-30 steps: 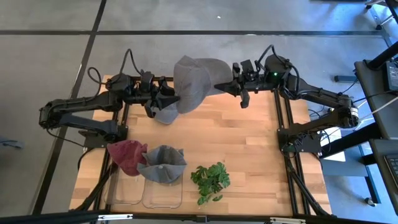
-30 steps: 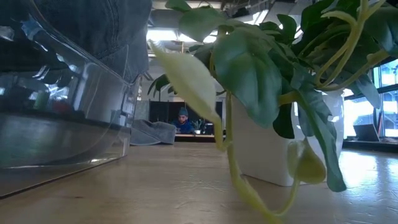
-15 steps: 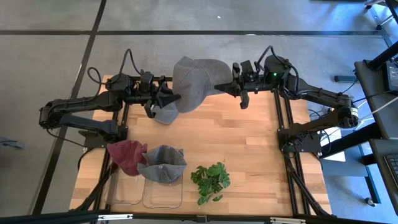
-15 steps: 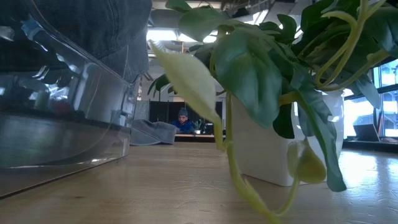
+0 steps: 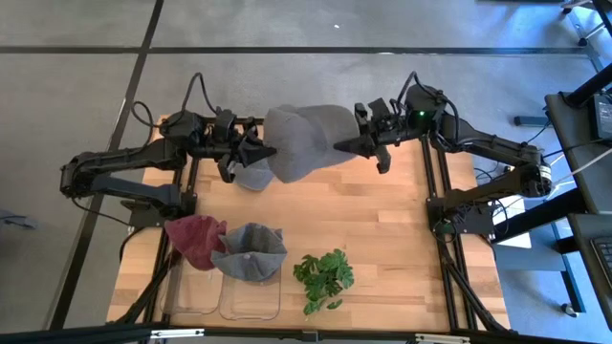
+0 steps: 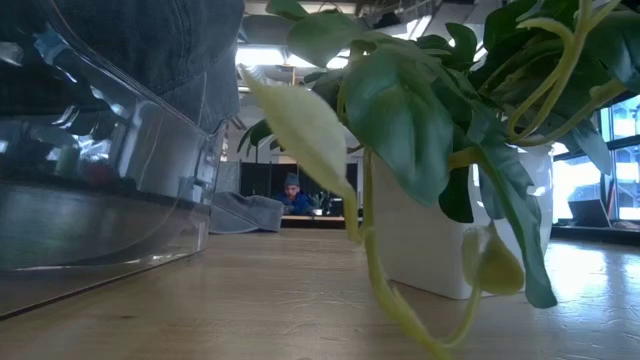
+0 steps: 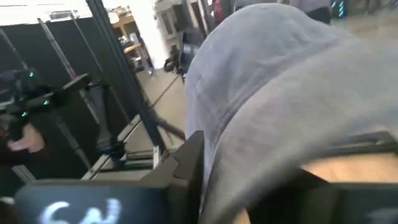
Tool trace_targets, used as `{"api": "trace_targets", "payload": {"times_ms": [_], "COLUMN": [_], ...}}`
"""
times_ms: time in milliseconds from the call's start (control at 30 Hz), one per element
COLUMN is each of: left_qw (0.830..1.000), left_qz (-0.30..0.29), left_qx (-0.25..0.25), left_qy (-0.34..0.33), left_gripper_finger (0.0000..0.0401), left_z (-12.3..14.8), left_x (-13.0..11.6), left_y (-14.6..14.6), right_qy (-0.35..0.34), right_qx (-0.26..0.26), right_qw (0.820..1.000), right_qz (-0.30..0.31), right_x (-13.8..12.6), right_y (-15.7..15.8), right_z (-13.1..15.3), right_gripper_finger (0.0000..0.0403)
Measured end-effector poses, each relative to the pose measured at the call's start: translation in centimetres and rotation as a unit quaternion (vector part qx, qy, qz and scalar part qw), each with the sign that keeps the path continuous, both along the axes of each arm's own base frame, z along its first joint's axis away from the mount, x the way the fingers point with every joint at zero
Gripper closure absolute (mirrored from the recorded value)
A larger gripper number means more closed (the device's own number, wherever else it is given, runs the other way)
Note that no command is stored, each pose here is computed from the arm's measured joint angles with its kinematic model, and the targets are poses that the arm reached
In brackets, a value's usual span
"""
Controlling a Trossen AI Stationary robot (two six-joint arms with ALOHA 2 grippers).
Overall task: Pick & Place hat
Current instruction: Put the gray cap into the right transparent bin
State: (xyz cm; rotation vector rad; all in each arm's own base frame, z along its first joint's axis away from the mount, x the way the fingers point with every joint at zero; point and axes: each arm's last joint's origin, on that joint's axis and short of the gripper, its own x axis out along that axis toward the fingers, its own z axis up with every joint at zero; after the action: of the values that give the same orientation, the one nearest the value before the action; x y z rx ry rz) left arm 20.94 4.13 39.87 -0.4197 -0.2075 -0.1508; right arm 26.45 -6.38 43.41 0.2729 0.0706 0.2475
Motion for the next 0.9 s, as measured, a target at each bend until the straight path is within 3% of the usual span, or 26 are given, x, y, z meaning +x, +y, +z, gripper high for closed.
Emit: {"api": "trace_targets", "payload": {"times_ms": [100, 233, 400, 533, 733, 900], "left_qw": [1.000, 0.996, 0.985, 0.970, 0.934, 0.903], "left_qz": [-0.001, 0.001, -0.018, -0.074, -0.210, -0.272], "left_qx": [-0.002, 0.004, -0.014, -0.054, -0.082, -0.078], "left_qy": [0.031, 0.093, 0.170, 0.225, 0.277, 0.323], "left_gripper_finger": [0.0378, 0.0378, 0.0378, 0.0378, 0.0378, 0.0378], "left_z": [0.9, 2.6, 4.2, 5.3, 6.8, 7.7], "left_x": [-0.2, -0.9, -1.2, -0.6, 1.3, 2.5], "left_y": [-0.1, -0.2, -0.4, -0.6, -2.1, -4.2], "right_qy": [0.041, 0.133, 0.257, 0.302, 0.308, 0.309], "right_qx": [-0.026, -0.081, -0.138, -0.152, -0.151, -0.151], "right_qw": [0.999, 0.984, 0.922, 0.879, 0.871, 0.870], "right_qz": [-0.010, -0.089, -0.256, -0.335, -0.353, -0.352], "right_x": [-0.3, -0.8, -2.1, -2.7, -3.0, -3.0], "right_y": [-0.3, -1.2, -2.6, -3.2, -3.7, -3.7], "right_z": [-0.9, -2.8, -4.5, -5.0, -5.1, -5.1], "right_gripper_finger": [0.0283, 0.0256, 0.0247, 0.0246, 0.0246, 0.0246]}}
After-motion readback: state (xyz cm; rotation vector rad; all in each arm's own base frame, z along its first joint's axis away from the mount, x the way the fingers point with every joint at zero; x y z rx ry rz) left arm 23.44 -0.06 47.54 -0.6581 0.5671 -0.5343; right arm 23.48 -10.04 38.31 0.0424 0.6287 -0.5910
